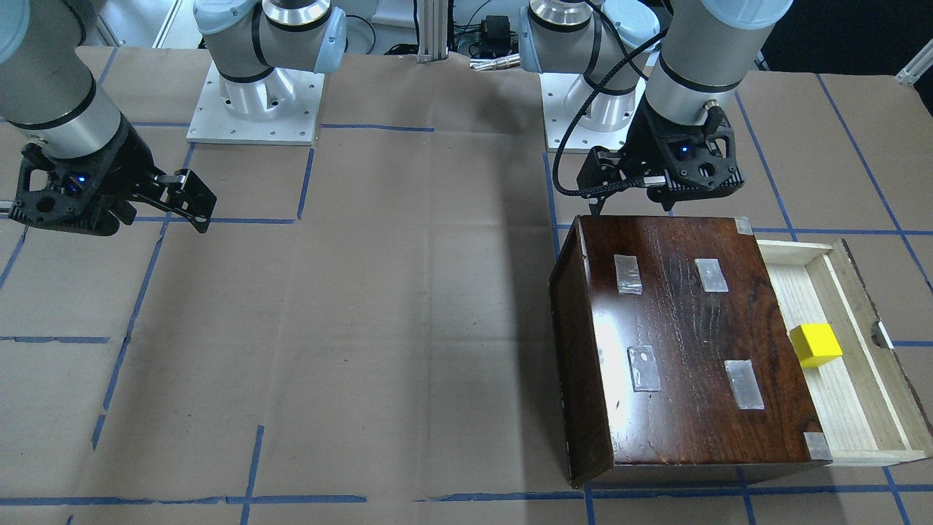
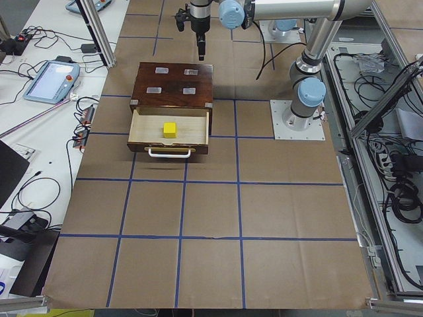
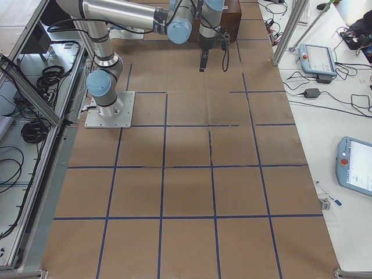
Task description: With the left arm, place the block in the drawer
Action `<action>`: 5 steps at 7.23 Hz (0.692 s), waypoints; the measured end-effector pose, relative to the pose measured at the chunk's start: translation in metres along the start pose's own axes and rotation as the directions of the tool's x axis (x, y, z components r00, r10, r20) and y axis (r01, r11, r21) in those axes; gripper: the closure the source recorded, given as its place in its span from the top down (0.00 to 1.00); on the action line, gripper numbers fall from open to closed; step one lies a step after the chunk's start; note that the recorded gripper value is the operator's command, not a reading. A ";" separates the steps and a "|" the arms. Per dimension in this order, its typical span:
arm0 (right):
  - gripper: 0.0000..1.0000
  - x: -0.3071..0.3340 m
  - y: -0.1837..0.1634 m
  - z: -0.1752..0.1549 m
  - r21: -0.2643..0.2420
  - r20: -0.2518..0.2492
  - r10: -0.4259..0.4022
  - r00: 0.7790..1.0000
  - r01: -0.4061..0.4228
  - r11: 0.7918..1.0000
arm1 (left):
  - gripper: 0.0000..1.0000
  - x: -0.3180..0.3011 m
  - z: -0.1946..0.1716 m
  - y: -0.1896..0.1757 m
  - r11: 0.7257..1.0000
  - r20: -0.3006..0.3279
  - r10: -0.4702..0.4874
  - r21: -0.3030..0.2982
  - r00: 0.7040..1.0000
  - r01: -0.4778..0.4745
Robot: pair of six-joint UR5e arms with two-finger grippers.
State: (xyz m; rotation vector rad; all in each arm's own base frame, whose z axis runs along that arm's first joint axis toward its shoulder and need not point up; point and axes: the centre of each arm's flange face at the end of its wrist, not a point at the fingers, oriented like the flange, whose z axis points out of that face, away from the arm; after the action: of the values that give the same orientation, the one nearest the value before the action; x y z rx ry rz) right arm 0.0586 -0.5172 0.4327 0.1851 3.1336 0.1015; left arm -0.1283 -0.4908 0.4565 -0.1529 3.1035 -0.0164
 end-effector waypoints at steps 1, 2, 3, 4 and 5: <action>1.00 0.000 0.000 0.000 0.000 0.000 0.000 1.000 0.000 1.000 | 0.99 0.000 0.001 0.001 1.000 0.001 0.000 -0.003 1.000 0.000; 1.00 0.000 0.000 0.000 0.000 0.000 0.001 1.000 -0.001 1.000 | 0.99 0.000 0.001 0.000 1.000 0.001 0.000 -0.005 1.000 0.000; 1.00 0.000 0.000 0.000 -0.001 0.000 0.001 1.000 -0.001 1.000 | 0.99 0.001 0.000 -0.002 1.000 0.001 -0.002 -0.006 1.000 0.002; 1.00 0.000 0.000 0.000 -0.001 0.000 0.000 1.000 0.000 1.000 | 0.99 0.001 -0.001 -0.003 1.000 0.000 -0.002 -0.005 1.000 0.002; 1.00 0.000 0.000 0.000 -0.001 0.000 0.000 1.000 0.000 1.000 | 0.99 0.001 -0.001 -0.004 1.000 0.000 0.000 -0.002 1.000 0.000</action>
State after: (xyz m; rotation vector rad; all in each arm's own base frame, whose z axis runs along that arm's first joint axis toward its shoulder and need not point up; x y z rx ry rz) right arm 0.0586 -0.5171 0.4323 0.1858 3.1334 0.1028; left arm -0.1289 -0.4944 0.4574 -0.1532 3.1037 -0.0139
